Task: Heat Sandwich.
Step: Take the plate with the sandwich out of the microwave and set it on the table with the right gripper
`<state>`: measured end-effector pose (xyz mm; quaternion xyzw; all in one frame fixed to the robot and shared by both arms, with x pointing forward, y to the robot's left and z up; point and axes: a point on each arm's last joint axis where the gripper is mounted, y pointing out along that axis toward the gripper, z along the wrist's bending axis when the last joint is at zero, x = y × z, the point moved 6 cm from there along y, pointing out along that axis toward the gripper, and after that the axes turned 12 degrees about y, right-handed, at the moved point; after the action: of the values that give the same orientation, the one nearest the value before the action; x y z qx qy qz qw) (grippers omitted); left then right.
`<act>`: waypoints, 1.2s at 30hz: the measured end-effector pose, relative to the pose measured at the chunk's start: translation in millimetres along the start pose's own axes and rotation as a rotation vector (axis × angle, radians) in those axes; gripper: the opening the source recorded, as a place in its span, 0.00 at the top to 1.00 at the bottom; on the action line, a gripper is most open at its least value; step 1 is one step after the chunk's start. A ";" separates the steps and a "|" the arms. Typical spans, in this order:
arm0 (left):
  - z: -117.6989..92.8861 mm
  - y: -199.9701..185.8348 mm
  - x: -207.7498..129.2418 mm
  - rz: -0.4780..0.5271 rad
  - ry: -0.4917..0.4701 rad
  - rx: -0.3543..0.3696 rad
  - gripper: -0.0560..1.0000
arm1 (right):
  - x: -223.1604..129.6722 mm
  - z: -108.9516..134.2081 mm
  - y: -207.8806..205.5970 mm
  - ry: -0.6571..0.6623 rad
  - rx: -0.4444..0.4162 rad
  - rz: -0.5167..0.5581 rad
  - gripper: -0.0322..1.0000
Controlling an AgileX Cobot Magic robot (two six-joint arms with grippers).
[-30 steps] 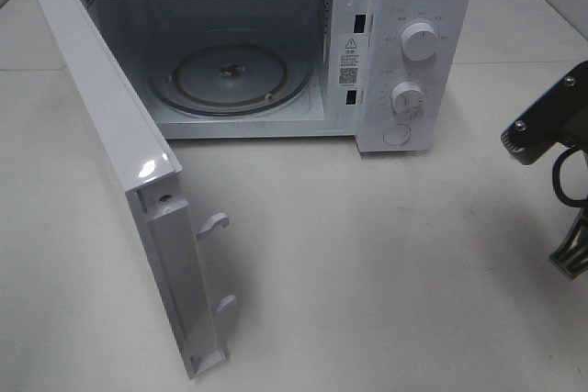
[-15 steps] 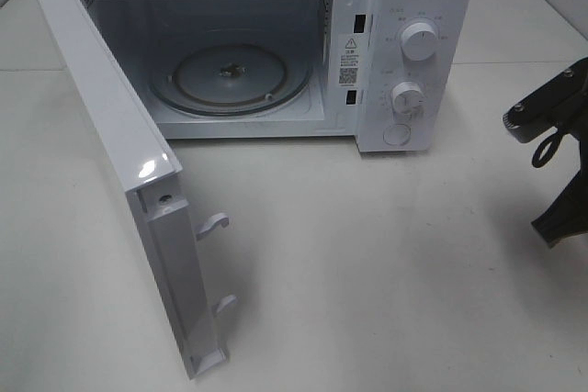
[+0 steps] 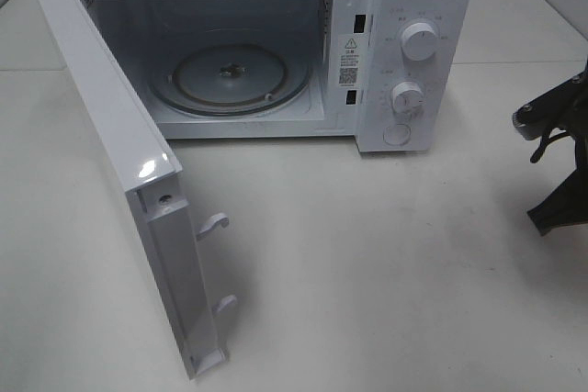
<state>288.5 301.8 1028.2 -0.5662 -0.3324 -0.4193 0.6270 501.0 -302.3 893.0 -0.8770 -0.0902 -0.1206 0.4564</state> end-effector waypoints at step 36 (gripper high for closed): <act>0.0 0.0 0.0 0.000 0.000 0.000 0.01 | -4.0 50.5 53.1 -0.039 0.032 0.027 0.88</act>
<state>288.5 301.8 1028.2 -0.5662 -0.3324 -0.4193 0.6270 517.9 -291.0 822.4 -0.8728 -0.0890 -0.0959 0.4703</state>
